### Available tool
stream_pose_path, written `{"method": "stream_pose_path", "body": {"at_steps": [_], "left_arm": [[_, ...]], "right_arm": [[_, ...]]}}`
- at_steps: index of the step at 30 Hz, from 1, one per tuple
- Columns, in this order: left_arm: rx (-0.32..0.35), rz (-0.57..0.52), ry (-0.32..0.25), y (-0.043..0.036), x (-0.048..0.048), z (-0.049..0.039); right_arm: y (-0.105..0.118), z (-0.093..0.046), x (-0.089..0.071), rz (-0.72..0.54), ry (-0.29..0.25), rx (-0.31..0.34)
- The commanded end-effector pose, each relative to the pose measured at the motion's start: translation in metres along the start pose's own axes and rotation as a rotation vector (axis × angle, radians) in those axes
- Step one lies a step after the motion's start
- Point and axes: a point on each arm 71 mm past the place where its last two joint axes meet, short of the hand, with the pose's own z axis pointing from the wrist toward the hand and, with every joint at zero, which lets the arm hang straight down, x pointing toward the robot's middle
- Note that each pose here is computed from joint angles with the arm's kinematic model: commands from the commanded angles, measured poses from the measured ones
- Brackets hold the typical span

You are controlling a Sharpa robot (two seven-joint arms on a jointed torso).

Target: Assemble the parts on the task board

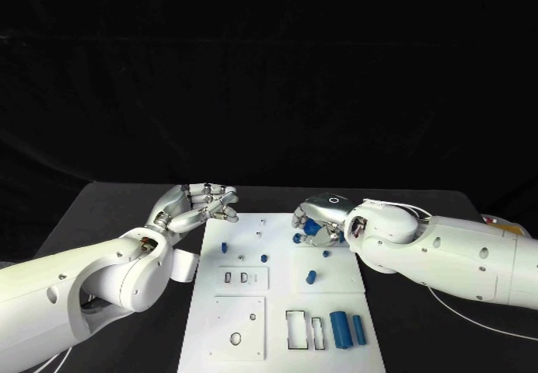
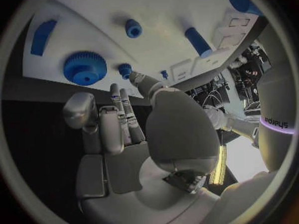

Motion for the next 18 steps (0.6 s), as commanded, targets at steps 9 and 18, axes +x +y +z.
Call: {"method": "stream_pose_path", "body": {"at_steps": [9, 18], "left_arm": [[0.005, -0.007, 0.029, -0.0026, 0.0032, 0.0002], [0.003, -0.008, 0.031, -0.0027, 0.0034, 0.0006]], "right_arm": [[0.0018, 0.0026, 0.0058, -0.032, 0.025, 0.008], [0.0029, 0.0036, 0.0067, -0.029, 0.023, 0.005]]}}
